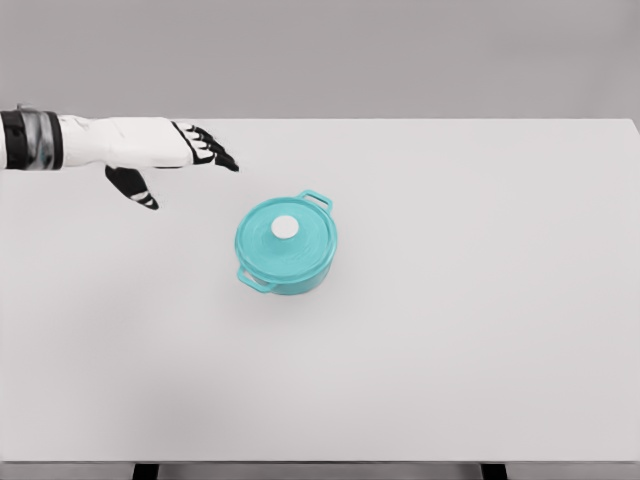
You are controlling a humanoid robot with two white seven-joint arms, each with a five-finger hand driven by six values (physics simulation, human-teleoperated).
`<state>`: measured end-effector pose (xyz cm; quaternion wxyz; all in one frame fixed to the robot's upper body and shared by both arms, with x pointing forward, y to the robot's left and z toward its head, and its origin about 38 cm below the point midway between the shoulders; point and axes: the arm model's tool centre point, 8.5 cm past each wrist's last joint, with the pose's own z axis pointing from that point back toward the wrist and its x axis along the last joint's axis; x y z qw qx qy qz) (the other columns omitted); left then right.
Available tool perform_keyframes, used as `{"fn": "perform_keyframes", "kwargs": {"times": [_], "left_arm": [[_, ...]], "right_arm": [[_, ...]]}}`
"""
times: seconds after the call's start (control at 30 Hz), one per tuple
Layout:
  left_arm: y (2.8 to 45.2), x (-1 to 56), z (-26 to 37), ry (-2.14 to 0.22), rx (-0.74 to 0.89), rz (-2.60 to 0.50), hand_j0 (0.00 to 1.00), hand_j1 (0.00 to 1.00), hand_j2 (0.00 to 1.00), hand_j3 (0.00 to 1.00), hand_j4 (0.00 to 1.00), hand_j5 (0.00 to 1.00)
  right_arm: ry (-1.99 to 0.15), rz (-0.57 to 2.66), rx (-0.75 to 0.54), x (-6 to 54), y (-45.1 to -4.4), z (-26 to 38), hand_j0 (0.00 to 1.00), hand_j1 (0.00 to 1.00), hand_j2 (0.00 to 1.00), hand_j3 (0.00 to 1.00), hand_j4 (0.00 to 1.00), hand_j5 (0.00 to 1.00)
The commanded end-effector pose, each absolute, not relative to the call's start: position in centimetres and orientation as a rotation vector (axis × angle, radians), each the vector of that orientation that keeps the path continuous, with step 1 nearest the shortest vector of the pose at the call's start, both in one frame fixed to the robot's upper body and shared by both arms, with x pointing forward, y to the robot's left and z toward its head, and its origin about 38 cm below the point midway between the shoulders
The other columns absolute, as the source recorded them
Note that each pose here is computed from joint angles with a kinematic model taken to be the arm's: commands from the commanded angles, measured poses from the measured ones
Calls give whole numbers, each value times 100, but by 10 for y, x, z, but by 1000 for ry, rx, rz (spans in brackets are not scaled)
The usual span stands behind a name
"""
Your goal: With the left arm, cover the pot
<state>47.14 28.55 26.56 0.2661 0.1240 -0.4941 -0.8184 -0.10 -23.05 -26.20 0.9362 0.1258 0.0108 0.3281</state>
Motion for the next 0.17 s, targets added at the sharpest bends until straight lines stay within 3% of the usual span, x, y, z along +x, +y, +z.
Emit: {"fn": "perform_keyframes", "kwargs": {"times": [0.0,0.13], "left_arm": [[322,477,262,-1258,380,-2140,100,100,100,100,100,100],[341,485,251,-1211,385,-2077,100,100,100,100,100,100]], "right_arm": [[22,670,257,-1,-231,-262,100,100,100,100,100,100],[22,670,257,-1,-231,-262,100,100,100,100,100,100]]}}
